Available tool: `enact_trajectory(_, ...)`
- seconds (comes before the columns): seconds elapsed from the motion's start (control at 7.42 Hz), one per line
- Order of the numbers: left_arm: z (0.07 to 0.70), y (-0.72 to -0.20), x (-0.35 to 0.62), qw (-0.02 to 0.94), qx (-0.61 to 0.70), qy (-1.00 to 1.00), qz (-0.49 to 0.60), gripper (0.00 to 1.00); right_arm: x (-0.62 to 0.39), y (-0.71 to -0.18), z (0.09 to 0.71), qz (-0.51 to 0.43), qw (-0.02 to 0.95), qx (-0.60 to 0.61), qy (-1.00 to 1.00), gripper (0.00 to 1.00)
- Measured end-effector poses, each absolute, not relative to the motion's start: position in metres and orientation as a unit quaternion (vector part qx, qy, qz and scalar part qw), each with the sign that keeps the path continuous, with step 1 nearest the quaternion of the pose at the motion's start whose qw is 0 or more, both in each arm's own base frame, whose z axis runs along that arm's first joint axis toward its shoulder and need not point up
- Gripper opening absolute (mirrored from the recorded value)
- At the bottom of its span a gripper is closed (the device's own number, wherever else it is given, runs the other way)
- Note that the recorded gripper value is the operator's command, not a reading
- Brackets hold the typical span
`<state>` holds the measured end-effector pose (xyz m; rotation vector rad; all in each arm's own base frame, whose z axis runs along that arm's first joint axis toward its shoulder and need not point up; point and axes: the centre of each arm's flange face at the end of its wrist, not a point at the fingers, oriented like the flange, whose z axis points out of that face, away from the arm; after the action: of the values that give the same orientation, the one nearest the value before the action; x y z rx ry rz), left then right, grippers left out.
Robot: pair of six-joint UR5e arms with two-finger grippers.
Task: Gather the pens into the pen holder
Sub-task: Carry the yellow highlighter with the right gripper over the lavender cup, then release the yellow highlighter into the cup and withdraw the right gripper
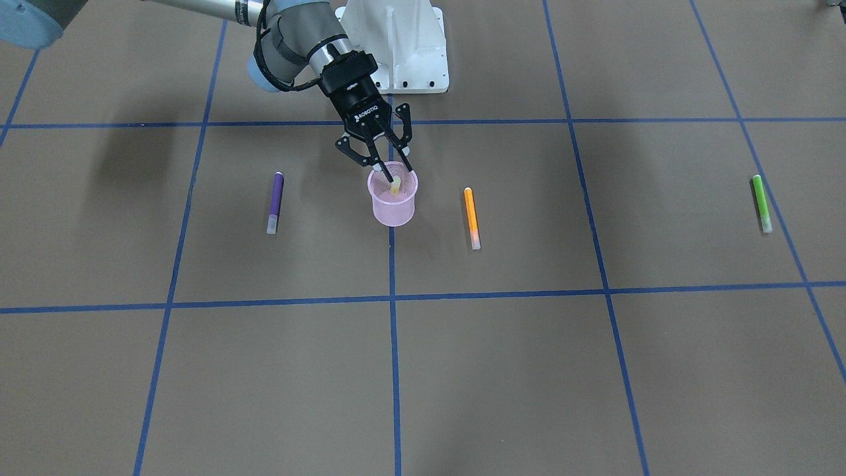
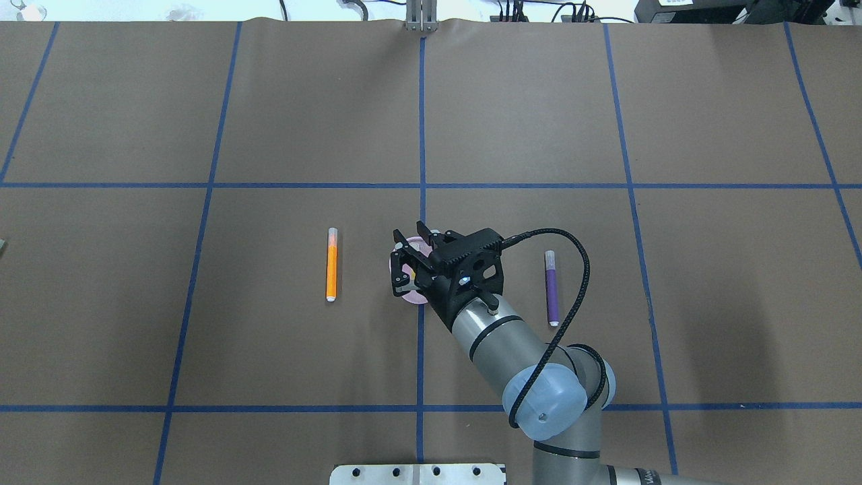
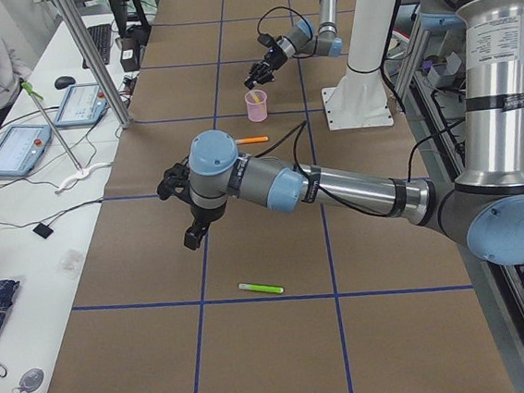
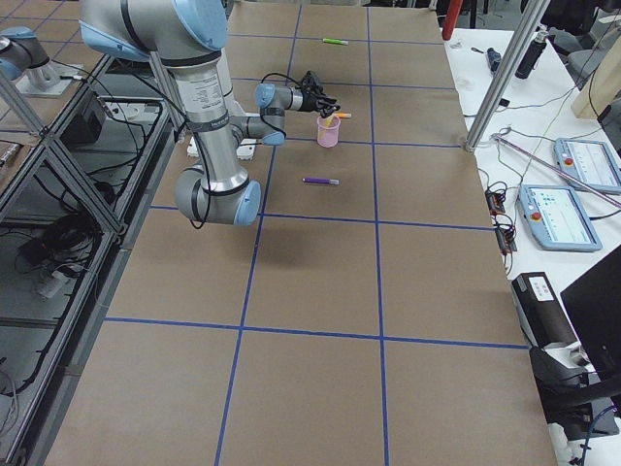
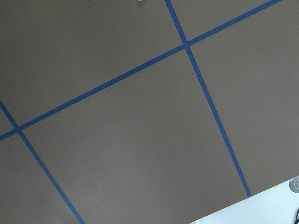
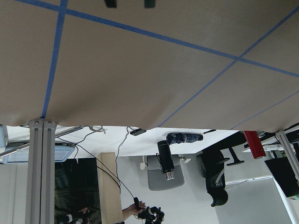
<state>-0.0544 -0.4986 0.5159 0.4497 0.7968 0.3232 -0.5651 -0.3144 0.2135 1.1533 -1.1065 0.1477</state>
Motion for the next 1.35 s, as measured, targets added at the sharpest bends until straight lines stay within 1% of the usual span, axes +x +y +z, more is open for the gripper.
enact_trajectory(0.27, 0.518, -0.497, -0.054, 0.885, 0.215, 0.384, 0.155, 1.00, -0.551, -0.332, 0.202, 0.087, 0.708, 0.502, -0.489, 0.99)
enact_trajectory(0.4, 0.518, -0.497, -0.054, 0.885, 0.215, 0.384, 0.155, 1.00, -0.537, -0.352, 0.194, 0.096, 0.728, 0.474, -0.486, 0.99)
enact_trajectory(0.67, 0.532, -0.497, -0.052, 0.889, 0.198, 0.387, 0.144, 1.00, -0.488, -0.420, 0.197, 0.093, 0.803, 0.363, -0.463, 0.99)
enact_trajectory(0.94, 0.573, -0.502, -0.038, 0.896, 0.156, 0.397, 0.123, 1.00, -0.403, -0.497, 0.223, 0.084, 0.868, 0.227, -0.433, 1.00)
enact_trajectory(1.08, 0.598, -0.505, -0.025, 0.898, 0.142, 0.400, 0.114, 1.00, -0.351, -0.529, 0.236, 0.067, 0.884, 0.184, -0.425, 1.00)
enact_trajectory(1.35, 0.650, -0.506, 0.008, 0.900, 0.135, 0.402, 0.101, 1.00, -0.241, -0.574, 0.273, 0.011, 0.899, 0.151, -0.410, 1.00)
